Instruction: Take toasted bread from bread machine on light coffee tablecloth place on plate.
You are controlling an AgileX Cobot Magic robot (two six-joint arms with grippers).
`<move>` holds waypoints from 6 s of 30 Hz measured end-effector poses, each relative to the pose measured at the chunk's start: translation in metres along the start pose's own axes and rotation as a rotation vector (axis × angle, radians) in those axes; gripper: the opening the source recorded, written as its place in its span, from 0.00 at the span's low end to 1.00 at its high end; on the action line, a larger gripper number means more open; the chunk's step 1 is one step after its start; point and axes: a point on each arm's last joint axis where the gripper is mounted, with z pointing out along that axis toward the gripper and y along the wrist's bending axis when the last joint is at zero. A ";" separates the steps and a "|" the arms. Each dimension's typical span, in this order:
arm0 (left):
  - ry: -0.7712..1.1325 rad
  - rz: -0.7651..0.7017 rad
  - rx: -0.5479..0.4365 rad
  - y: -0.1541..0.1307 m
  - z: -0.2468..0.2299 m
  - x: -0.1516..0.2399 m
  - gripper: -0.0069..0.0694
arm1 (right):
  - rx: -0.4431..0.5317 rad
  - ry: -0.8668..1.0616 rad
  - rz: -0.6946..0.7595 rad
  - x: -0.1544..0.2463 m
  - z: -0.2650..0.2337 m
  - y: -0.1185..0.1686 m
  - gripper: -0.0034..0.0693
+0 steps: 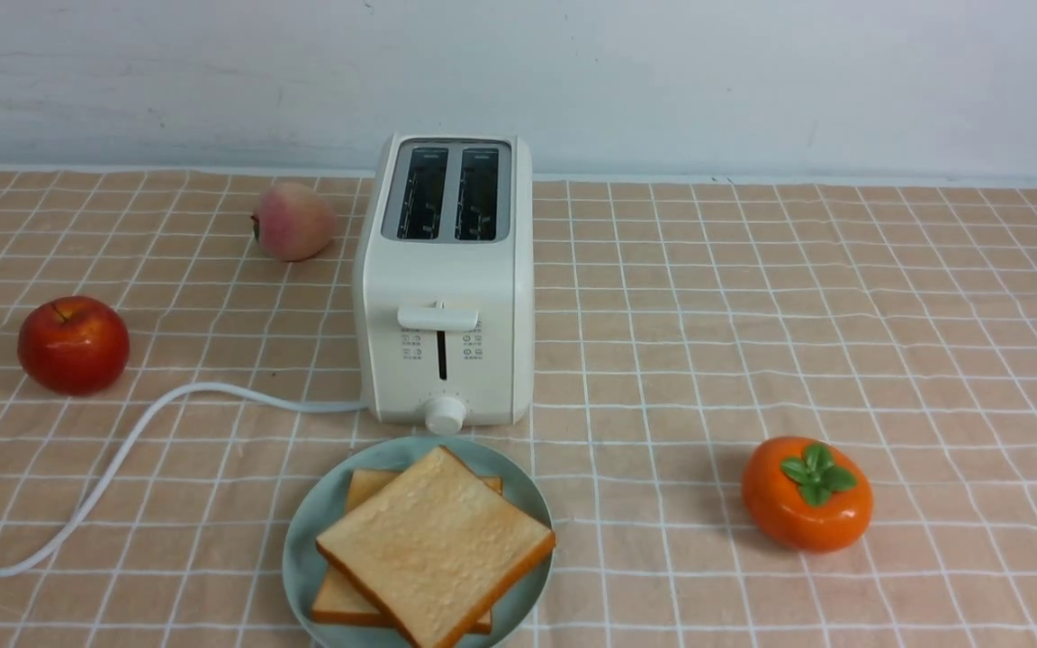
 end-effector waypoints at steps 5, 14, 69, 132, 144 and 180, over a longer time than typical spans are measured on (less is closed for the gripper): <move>0.000 -0.001 0.001 0.000 0.000 0.000 0.07 | 0.000 0.000 0.000 0.000 0.000 0.000 0.07; 0.016 -0.001 -0.003 0.000 0.000 0.001 0.07 | 0.000 0.000 0.000 0.000 0.000 0.000 0.08; -0.059 0.104 -0.297 0.090 0.046 0.119 0.08 | -0.007 -0.010 0.000 -0.001 0.000 0.001 0.19; -0.054 0.104 -0.299 0.091 0.045 0.119 0.11 | 0.550 0.303 0.039 0.119 -0.026 -0.036 0.29; -0.054 0.104 -0.299 0.091 0.045 0.119 0.13 | 0.550 0.303 0.039 0.119 -0.026 -0.036 0.31; -0.054 0.104 -0.299 0.091 0.045 0.119 0.16 | 0.550 0.304 0.038 0.119 -0.026 -0.036 0.37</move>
